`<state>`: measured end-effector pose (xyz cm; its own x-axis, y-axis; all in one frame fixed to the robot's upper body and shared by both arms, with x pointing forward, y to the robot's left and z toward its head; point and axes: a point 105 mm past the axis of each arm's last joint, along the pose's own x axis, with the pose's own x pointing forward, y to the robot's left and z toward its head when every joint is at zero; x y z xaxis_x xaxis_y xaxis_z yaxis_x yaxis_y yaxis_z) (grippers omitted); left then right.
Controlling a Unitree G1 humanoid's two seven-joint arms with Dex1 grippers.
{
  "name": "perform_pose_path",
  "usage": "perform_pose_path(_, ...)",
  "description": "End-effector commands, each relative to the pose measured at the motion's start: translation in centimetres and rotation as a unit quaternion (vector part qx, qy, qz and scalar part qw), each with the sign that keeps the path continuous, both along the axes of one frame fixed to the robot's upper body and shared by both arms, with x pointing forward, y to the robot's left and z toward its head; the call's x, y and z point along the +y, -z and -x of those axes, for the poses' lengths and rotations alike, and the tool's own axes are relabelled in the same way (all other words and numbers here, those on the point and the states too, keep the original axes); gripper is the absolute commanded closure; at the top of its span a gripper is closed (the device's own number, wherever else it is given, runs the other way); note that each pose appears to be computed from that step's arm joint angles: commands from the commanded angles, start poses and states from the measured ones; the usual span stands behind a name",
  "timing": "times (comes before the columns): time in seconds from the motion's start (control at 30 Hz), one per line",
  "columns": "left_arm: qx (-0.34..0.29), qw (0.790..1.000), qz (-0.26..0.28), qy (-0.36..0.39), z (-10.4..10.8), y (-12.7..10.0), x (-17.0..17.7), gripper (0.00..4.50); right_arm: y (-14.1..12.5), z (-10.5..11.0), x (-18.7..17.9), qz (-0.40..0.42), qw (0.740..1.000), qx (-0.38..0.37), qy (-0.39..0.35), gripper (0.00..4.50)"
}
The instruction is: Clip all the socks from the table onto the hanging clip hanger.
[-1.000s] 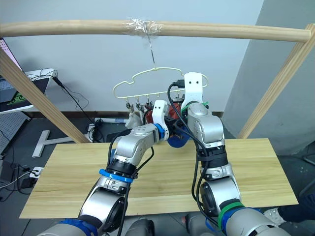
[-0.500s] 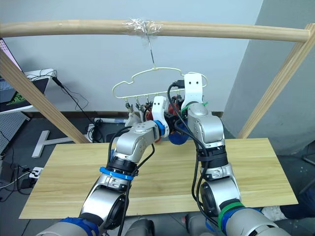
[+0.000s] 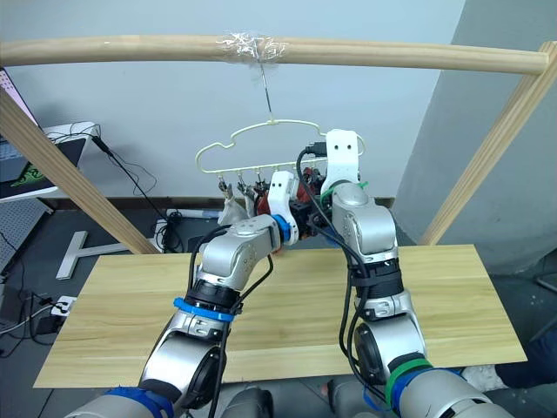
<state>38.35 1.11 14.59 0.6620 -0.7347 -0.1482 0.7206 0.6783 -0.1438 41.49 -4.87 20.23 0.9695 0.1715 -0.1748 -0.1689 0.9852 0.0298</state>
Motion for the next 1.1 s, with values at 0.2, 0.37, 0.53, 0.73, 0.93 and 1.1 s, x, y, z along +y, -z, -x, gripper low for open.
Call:
perform_pose_path(0.2,-0.031,0.999,-0.005,0.019,2.3,-1.3,2.0,1.46,-0.7,1.6,-0.4,0.003,0.999,-0.014,-0.036,1.50)
perform_pose_path(0.37,-0.053,0.998,-0.014,0.004,3.2,-1.8,4.3,1.46,-0.1,2.6,-0.9,0.020,0.998,-0.015,-0.059,1.50)
perform_pose_path(0.53,-0.069,0.998,-0.005,0.003,4.6,-2.6,6.1,1.46,0.0,3.8,-1.4,0.030,0.997,-0.020,-0.072,1.50)
perform_pose_path(0.73,-0.076,0.997,-0.002,0.031,6.3,-3.6,7.5,1.46,-0.5,4.4,-2.2,0.026,0.998,-0.032,-0.050,1.50)
perform_pose_path(0.93,-0.110,0.993,-0.007,0.040,6.6,-5.7,8.9,1.46,-1.1,4.3,-3.0,0.002,0.999,-0.045,-0.005,1.50)
perform_pose_path(1.1,-0.129,0.991,-0.003,0.044,6.5,-7.4,9.8,1.46,-1.6,4.2,-3.6,-0.034,0.997,-0.059,0.033,1.50)
